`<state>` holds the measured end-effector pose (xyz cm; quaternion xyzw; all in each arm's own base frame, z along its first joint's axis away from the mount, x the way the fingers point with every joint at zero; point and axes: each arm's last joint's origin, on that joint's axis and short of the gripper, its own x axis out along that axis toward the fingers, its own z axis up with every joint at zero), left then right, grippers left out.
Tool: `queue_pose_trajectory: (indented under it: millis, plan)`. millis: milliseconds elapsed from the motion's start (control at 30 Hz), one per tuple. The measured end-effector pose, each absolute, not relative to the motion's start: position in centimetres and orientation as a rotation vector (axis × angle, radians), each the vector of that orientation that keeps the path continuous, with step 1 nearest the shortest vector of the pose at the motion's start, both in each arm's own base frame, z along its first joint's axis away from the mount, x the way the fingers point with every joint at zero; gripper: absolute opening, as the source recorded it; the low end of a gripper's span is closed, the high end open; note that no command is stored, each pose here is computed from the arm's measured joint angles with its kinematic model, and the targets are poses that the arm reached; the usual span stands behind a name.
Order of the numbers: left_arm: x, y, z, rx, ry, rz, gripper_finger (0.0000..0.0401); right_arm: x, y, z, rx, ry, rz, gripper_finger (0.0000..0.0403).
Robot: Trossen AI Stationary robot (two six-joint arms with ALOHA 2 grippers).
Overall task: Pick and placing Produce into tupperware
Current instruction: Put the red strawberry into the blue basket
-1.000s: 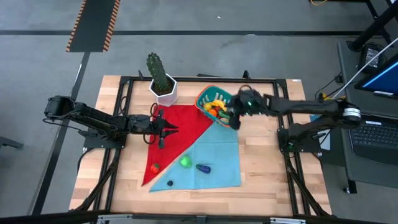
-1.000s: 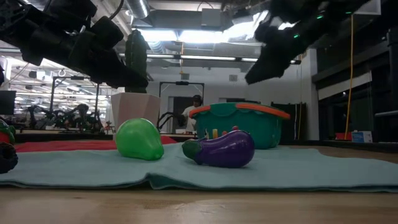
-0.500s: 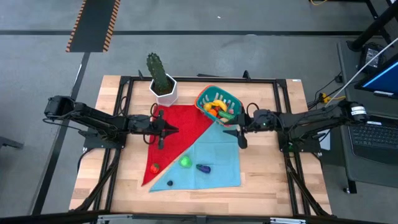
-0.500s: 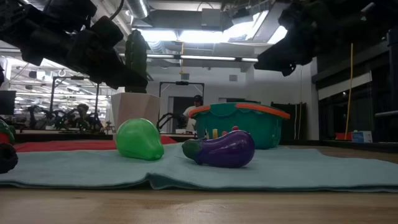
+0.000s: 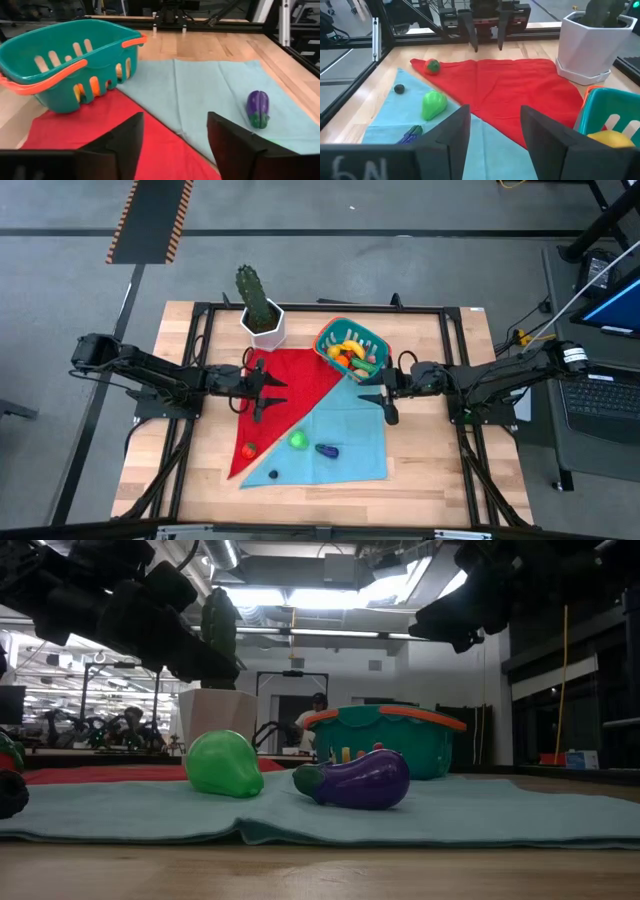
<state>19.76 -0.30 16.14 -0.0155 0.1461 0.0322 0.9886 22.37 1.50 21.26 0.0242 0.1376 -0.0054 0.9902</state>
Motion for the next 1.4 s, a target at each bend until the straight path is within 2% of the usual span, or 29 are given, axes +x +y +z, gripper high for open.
queue_pose_trajectory:
  millis: [100,233,333,500,733,967,1167,1400]
  plan:
    - [19.7,-0.4,16.0,-0.032,0.306,0.045,0.0223,22.4,1.5,21.3,0.052,0.276,-0.011,0.0174]
    - [19.7,-0.7,16.1,-0.009,0.305,0.017,0.0227,22.4,1.5,21.3,0.052,0.276,-0.012,0.0174]
    - [19.6,-0.7,15.8,-0.106,0.327,0.065,0.0224,22.4,1.5,21.3,0.053,0.274,-0.012,0.0174]
    - [19.1,-1.9,15.1,-0.084,0.396,0.198,0.0226,22.4,1.5,21.3,0.059,0.274,-0.012,0.0174]
    - [17.7,-6.0,16.2,-0.064,0.32,0.119,0.0224,22.3,1.9,21.2,0.077,0.278,0.001,0.0174]
    - [14.6,-10.1,17.4,-0.1,0.21,0.128,0.0227,22.2,3.3,21.2,0.08,0.282,0.062,0.0174]
    - [13.1,-14.0,19.4,-0.103,0.23,0.184,0.0223,22.0,4.3,21.2,0.09,0.285,0.108,0.0174]
    - [14.1,-18.5,21.8,-0.119,0.332,0.255,0.0227,21.8,5.5,21.2,0.11,0.29,0.155,0.0174]
